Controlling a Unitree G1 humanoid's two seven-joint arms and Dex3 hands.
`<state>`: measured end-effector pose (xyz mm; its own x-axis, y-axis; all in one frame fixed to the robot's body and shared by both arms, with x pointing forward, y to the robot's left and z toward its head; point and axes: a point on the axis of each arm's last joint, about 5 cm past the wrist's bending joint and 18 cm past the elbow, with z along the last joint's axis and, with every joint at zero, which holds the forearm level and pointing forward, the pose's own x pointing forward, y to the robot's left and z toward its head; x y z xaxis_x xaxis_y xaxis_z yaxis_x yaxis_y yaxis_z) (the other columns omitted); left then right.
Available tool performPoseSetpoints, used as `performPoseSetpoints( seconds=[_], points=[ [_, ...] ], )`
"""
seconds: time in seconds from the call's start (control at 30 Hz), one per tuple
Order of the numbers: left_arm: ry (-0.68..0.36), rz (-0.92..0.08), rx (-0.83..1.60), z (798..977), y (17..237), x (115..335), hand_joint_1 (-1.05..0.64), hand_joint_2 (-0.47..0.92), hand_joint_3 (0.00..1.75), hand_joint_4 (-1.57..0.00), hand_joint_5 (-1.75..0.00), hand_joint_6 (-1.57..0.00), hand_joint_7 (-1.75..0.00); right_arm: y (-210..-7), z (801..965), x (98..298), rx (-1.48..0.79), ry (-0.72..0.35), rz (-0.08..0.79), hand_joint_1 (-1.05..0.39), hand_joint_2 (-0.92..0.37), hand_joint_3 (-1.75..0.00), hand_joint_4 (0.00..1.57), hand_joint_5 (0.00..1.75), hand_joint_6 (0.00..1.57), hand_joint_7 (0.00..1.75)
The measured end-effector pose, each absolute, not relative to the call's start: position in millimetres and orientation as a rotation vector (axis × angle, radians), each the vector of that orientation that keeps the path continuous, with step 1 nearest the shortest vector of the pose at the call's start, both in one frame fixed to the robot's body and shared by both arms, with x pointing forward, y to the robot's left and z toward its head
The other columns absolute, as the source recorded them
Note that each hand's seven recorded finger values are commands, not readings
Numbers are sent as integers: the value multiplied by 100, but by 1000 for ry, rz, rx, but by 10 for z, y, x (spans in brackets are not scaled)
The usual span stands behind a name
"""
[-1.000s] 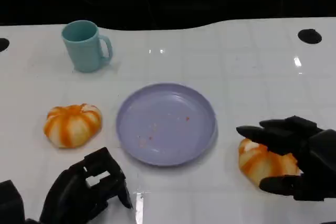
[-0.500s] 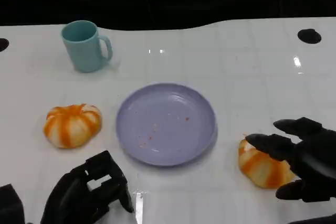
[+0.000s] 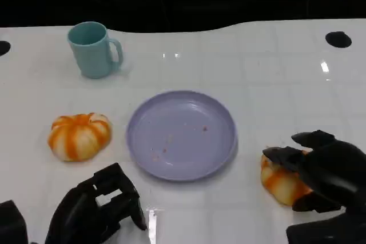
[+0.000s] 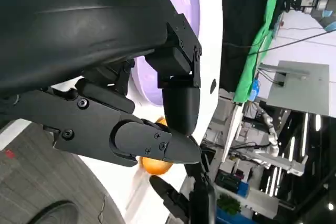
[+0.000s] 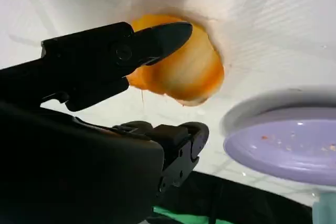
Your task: Grasp the bread from the table and place it into the plate.
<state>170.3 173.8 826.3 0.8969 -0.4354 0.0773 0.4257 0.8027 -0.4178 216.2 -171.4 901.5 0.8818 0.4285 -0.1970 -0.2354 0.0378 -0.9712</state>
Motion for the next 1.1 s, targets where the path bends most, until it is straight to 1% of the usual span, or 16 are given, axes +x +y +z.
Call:
performPoseSetpoints(
  seconds=[0.13, 0.23, 0.27, 0.33, 0.37, 0.4, 0.43, 0.47, 0.5, 0.53, 0.6, 0.63, 0.7, 0.87, 1.0, 1.1],
  points=[
    [22, -461, -444, 8264, 1735, 1699, -62, 92, 7, -69, -175, -66, -141, -1663, 8957, 2223, -1460, -154, 520, -65, -92, -5, 14, 20, 31, 3],
    [24, -461, -443, 8261, 1735, 1693, -63, 92, 7, -69, -175, -67, -142, -1643, 8910, 2250, -1466, -159, 516, -63, -92, -10, 28, 27, 41, 6],
    [25, -460, -443, 8260, 1736, 1690, -63, 92, 7, -69, -175, -67, -142, -1642, 8895, 2254, -1465, -159, 510, -59, -92, -14, 44, 40, 55, 11],
    [26, -460, -443, 8258, 1737, 1686, -63, 92, 8, -70, -175, -67, -142, -1637, 8872, 2256, -1453, -178, 484, -50, -92, -17, 58, 87, 79, 14],
    [26, -460, -443, 8259, 1737, 1687, -63, 92, 7, -70, -175, -67, -142, -1638, 8853, 2256, -1434, -196, 464, -42, -92, -17, 69, 118, 95, 21],
    [25, -460, -443, 8259, 1737, 1687, -63, 92, 7, -70, -175, -67, -143, -1638, 8833, 2254, -1407, -222, 442, -37, -92, -16, 74, 136, 101, 32],
    [25, -460, -443, 8259, 1737, 1687, -62, 92, 7, -70, -175, -67, -143, -1641, 8814, 2252, -1377, -248, 421, -34, -89, -26, 83, 155, 95, 73],
    [25, -459, -444, 8259, 1738, 1686, -62, 92, 6, -70, -175, -67, -142, -1644, 8797, 2250, -1350, -278, 402, -31, -82, -44, 87, 165, 81, 122],
    [26, -459, -445, 8258, 1739, 1686, -62, 92, 5, -69, -175, -68, -140, -1646, 8785, 2249, -1321, -319, 381, -31, -71, -70, 88, 170, 70, 153],
    [29, -458, -448, 8257, 1740, 1686, -62, 92, 5, -69, -175, -68, -139, -1645, 8777, 2254, -1294, -359, 364, -32, -65, -85, 87, 173, 65, 166],
    [33, -458, -454, 8254, 1740, 1685, -62, 92, 5, -68, -174, -68, -138, -1640, 8791, 2278, -1266, -417, 340, -34, -62, -92, 85, 174, 60, 172],
    [33, -457, -457, 8253, 1741, 1685, -62, 92, 6, -69, -174, -68, -138, -1634, 8808, 2293, -1259, -440, 329, -34, -60, -93, 84, 174, 59, 173],
    [31, -455, -460, 8254, 1744, 1685, -63, 92, 7, -69, -174, -68, -138, -1625, 8839, 2320, -1254, -470, 314, -33, -56, -97, 86, 175, 61, 174],
    [28, -454, -456, 8261, 1760, 1684, -62, 92, 8, -69, -174, -68, -139, -1593, 8904, 2368, -1225, -553, 284, -29, -46, -111, 90, 175, 66, 172],
    [25, -455, -452, 8269, 1766, 1688, -63, 92, 8, -70, -174, -67, -142, -1523, 8947, 2407, -1182, -611, 252, -23, -34, -125, 94, 175, 71, 170],
    [25, -455, -453, 8269, 1765, 1688, -63, 92, 8, -71, -174, -67, -143, -1476, 9000, 2453, -1169, -642, 232, -19, -29, -131, 96, 175, 75, 166]
  ],
)
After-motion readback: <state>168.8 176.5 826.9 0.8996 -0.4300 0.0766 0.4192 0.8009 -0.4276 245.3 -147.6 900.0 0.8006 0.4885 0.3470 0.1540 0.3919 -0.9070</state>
